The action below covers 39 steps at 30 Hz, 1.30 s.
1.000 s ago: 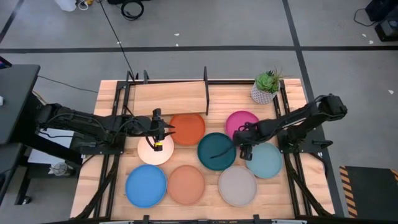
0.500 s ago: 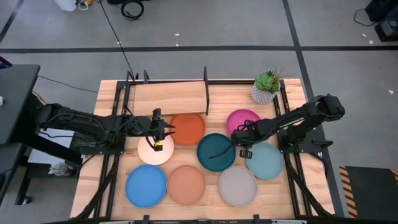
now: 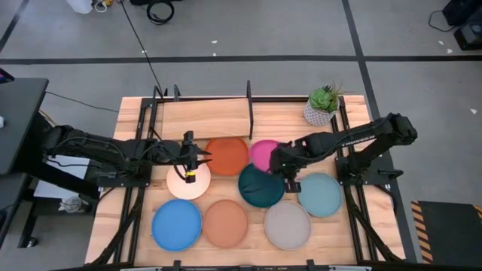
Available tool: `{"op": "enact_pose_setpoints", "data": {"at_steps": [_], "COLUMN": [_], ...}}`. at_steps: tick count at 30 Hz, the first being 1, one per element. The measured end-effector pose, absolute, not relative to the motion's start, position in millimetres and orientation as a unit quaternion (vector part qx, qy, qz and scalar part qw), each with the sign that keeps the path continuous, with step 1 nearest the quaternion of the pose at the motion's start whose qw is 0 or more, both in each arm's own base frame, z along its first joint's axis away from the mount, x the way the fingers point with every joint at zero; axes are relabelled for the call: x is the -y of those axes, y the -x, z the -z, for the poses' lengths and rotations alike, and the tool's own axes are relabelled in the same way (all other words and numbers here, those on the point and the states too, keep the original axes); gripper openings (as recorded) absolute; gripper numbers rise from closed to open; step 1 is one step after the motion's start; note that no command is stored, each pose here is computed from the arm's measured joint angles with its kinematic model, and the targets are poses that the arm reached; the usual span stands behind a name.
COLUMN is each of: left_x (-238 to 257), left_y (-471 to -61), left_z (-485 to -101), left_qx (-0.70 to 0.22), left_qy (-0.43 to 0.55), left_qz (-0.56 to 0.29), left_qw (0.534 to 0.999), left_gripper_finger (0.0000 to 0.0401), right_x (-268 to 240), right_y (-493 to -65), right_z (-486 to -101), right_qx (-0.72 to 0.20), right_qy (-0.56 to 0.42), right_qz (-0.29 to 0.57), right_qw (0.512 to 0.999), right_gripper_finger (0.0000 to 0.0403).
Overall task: Place and stack plates onto a shelf
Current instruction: Put the pink plate on the shelf
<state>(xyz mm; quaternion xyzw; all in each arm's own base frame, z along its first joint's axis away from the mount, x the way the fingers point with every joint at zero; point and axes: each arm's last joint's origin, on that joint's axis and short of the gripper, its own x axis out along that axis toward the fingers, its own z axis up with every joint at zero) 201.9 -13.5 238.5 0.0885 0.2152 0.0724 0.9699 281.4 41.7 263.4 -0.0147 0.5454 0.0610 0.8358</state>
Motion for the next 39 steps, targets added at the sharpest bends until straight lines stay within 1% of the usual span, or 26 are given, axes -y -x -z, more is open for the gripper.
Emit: {"op": "enact_pose_setpoints", "data": {"at_steps": [4, 7, 9, 14, 18, 24, 28, 33, 39], "left_x": [18.2, 21.7, 23.9, 29.0, 29.1, 28.0, 27.9, 27.8, 27.8], "left_y": [-191.3, -182.5, -176.8, -161.2, -150.3, -144.2, -143.8, -143.5, -143.5], "left_z": [-251.6, -260.4, -265.7, -278.7, -287.2, -289.4, -286.6, -284.9, -284.9], "left_qx": [-0.179, -0.153, -0.137, -0.094, -0.063, -0.058, -0.072, -0.081, -0.08], "left_qy": [-0.085, -0.082, -0.079, -0.069, -0.062, -0.061, -0.064, -0.066, -0.064], "left_qz": [-0.059, -0.049, -0.041, -0.02, -0.013, -0.013, -0.012, -0.012, -0.012], "left_qw": [0.978, 0.984, 0.987, 0.993, 0.996, 0.996, 0.995, 0.994, 0.995], "left_gripper_finger": [0.0103, 0.0103, 0.0103, 0.0103, 0.0103, 0.0103, 0.0103, 0.0103, 0.0103], "right_x": [-43.2, -38.6, -31.6, -8.7, 8.9, 38.3, 60.8, 88.8, 114.9], "right_y": [-301.2, -318.0, -329.2, -362.9, -389.6, -419.2, -426.7, -429.0, -427.5], "right_z": [-277.8, -279.0, -275.6, -260.4, -253.4, -243.4, -234.8, -229.0, -219.9], "right_qx": [-0.472, -0.425, -0.412, -0.433, -0.47, -0.503, -0.515, -0.512, -0.514], "right_qy": [0.079, 0.129, 0.153, 0.187, 0.208, 0.239, 0.25, 0.243, 0.227], "right_qz": [-0.143, -0.172, -0.177, -0.167, -0.153, -0.115, -0.094, -0.066, -0.06], "right_qw": [0.866, 0.879, 0.881, 0.866, 0.844, 0.823, 0.815, 0.821, 0.825], "right_gripper_finger": [0.0021, 0.0021, 0.0021, 0.0022, 0.0022, 0.0022, 0.0022, 0.0022, 0.0022]}}
